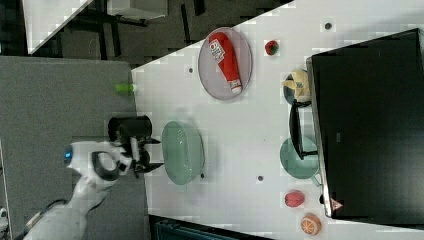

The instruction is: Drag strainer left to right.

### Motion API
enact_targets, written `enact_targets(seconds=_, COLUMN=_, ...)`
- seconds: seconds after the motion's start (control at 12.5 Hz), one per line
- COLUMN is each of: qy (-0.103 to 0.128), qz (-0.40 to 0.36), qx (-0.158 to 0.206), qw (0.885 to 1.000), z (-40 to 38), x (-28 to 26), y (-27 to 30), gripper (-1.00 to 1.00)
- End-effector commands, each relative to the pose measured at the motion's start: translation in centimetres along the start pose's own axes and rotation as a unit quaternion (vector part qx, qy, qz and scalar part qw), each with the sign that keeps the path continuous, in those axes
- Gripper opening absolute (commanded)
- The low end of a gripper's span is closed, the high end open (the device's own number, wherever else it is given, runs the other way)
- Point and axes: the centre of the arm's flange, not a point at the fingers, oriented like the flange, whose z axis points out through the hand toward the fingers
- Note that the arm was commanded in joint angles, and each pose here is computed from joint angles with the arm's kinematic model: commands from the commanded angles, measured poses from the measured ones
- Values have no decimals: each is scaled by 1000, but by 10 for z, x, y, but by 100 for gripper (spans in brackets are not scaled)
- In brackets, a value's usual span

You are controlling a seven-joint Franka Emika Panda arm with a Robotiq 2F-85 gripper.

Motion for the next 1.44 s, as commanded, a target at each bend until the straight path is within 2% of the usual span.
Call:
enact_targets(seconds=0.08, qy=7, qz=51, qx=4, qw=999, z=36, x=25, y=-3, gripper=100)
enact_targets(seconds=0.4, qy=33, qz=87, qx=-7, qw=996, z=60, x=55, y=-4, gripper=100)
enact_targets(seconds=0.56, qy=39, qz=88, qx=-15, qw=995, z=68, x=59, y=2, gripper=100)
enact_targets(seconds=0.96, qy=28, qz=98, qx=8, qw=995, z=75, x=74, y=2, gripper=100)
enact_targets(seconds=1.44, qy=46, qz=125, qx=5, qw=991, z=81, x=112, y=-1, gripper=100)
